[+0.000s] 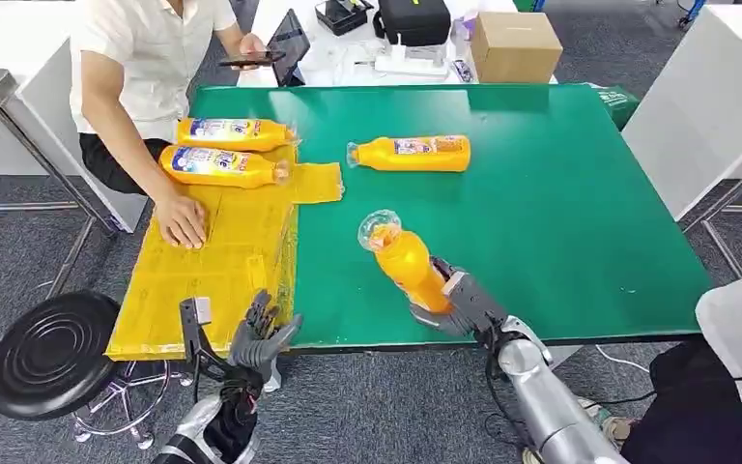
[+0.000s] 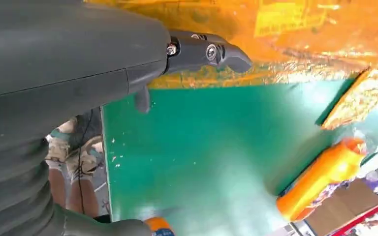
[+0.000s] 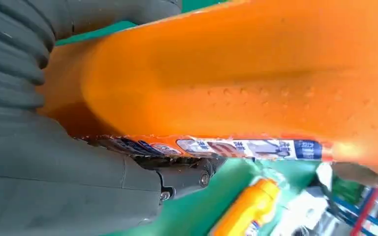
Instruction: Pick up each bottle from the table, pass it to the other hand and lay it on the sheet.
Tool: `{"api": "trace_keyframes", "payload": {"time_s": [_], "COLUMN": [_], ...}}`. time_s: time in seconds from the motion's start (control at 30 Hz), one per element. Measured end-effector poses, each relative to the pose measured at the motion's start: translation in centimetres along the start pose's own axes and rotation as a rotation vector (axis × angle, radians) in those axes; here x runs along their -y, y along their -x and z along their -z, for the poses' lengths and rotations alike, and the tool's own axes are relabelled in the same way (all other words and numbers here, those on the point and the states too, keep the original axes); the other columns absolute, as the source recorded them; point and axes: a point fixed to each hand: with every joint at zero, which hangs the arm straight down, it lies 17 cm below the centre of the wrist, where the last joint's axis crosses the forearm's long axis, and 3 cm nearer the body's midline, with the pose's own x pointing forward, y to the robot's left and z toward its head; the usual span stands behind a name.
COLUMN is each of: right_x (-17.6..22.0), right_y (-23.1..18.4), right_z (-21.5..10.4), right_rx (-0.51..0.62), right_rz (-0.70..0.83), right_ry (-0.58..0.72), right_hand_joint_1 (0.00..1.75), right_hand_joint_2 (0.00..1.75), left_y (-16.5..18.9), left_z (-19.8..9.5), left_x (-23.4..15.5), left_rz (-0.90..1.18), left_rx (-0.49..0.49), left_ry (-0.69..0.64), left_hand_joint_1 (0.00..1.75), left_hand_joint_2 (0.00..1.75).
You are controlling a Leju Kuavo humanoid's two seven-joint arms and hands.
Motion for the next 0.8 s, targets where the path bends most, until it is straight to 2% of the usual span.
{"api": "trace_keyframes", "payload": {"time_s": [0.4, 0.53, 0.63, 0.8], "right_x": [-0.7, -2.7, -5.2, -7.3], "right_y": [-1.8, -2.6, -3.5, -4.7], "right_z": [0.3, 0.7, 1.3, 2.2], "right_rx": [0.045, 0.053, 0.067, 0.084], "right_rz": [0.013, 0.04, 0.055, 0.071], "right_ry": [0.019, -0.025, -0.076, -0.116], "right_hand_joint_1": [1.75, 1.75, 1.75, 1.75], "right_hand_joint_2": [1.75, 1.75, 1.75, 1.75], "left_y": [-0.6, -2.0, -2.2, -2.8], "left_z": [-1.4, -2.5, -3.6, -6.0], "left_x": [1.8, 5.5, 8.4, 12.3], "left_rz": [-0.008, 0.088, 0.131, 0.17], "left_rx": [0.027, 0.123, 0.148, 0.212], "left_ry": [0.052, 0.176, 0.277, 0.435], "left_hand_joint_1": [0.0, 0.0, 0.0, 0.0], "left_hand_joint_2": [1.75, 1.75, 1.75, 1.75]}}
